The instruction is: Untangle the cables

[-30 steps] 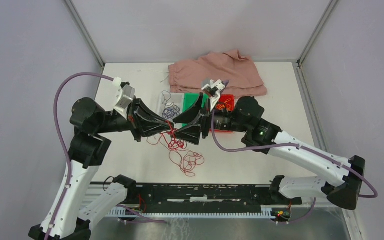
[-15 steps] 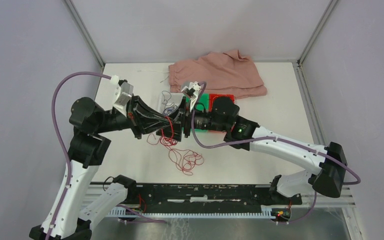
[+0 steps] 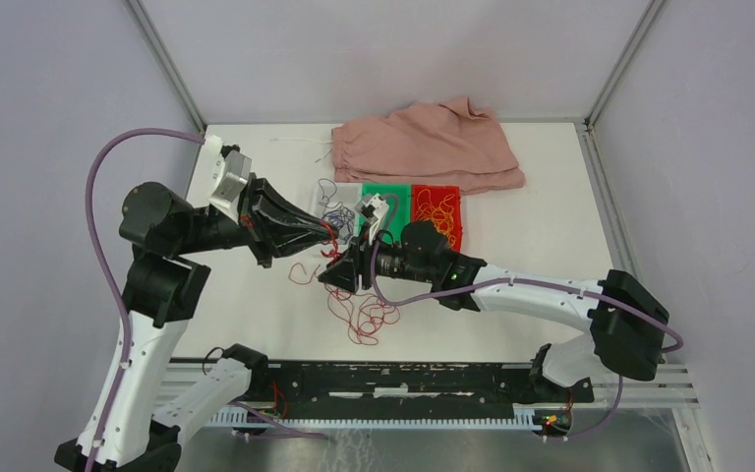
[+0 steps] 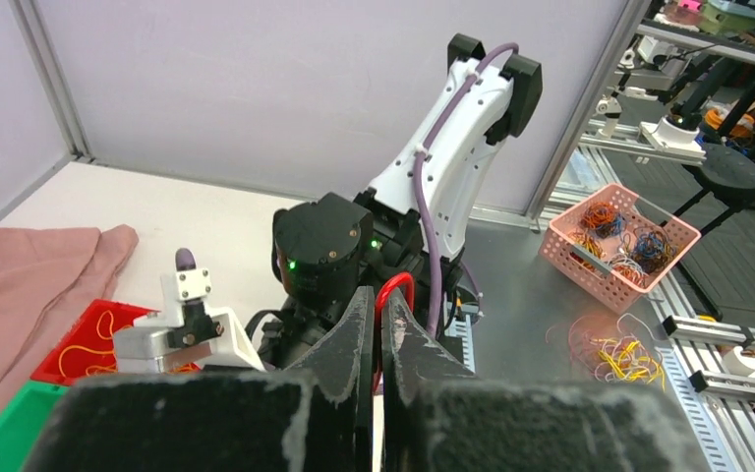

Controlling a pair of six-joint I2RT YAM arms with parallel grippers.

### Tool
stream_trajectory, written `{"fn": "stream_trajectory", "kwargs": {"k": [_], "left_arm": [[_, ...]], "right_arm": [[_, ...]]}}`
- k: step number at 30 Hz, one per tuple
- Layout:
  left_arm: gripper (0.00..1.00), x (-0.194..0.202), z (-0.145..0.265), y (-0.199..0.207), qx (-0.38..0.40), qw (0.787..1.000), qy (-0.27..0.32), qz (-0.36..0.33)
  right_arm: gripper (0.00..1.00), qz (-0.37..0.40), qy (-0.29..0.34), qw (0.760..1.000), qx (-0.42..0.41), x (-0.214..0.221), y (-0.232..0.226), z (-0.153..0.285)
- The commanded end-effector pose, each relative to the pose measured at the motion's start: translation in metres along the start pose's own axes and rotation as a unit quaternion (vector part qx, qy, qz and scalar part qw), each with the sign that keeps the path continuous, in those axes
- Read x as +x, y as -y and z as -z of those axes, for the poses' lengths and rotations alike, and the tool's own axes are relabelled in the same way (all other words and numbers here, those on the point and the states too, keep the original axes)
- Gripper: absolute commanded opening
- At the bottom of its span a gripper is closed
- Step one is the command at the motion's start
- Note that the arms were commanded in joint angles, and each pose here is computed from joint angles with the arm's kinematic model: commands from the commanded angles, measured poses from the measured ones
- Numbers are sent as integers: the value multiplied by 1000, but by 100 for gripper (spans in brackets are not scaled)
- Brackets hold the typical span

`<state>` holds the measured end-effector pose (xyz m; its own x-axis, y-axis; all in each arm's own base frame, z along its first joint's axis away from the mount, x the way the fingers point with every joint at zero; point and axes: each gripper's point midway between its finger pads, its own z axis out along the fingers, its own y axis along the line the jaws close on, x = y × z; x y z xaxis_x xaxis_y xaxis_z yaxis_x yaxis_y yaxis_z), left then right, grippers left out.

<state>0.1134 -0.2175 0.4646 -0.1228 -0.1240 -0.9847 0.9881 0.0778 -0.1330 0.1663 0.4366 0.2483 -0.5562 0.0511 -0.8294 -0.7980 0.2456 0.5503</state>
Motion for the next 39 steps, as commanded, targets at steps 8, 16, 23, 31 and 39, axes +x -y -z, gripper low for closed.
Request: {"fn": "stream_trajectory", "kwargs": {"k": [8, 16, 23, 31, 39], "left_arm": [[3, -55, 2, 28, 20, 997, 36, -62], [3, -81, 1, 32, 13, 993, 50, -106], [3, -115, 1, 30, -10, 981, 69, -180], [3, -178, 16, 8, -137, 931, 135, -311], [3, -236, 36, -2, -228, 874, 196, -382]], "right_arm": [[47, -30, 49, 998, -4, 4, 8, 5], [42, -49, 43, 998, 12, 27, 22, 15], [44, -60, 34, 997, 38, 54, 41, 29], [47, -71, 26, 995, 61, 79, 57, 44], [48, -75, 20, 994, 72, 91, 64, 50]]}}
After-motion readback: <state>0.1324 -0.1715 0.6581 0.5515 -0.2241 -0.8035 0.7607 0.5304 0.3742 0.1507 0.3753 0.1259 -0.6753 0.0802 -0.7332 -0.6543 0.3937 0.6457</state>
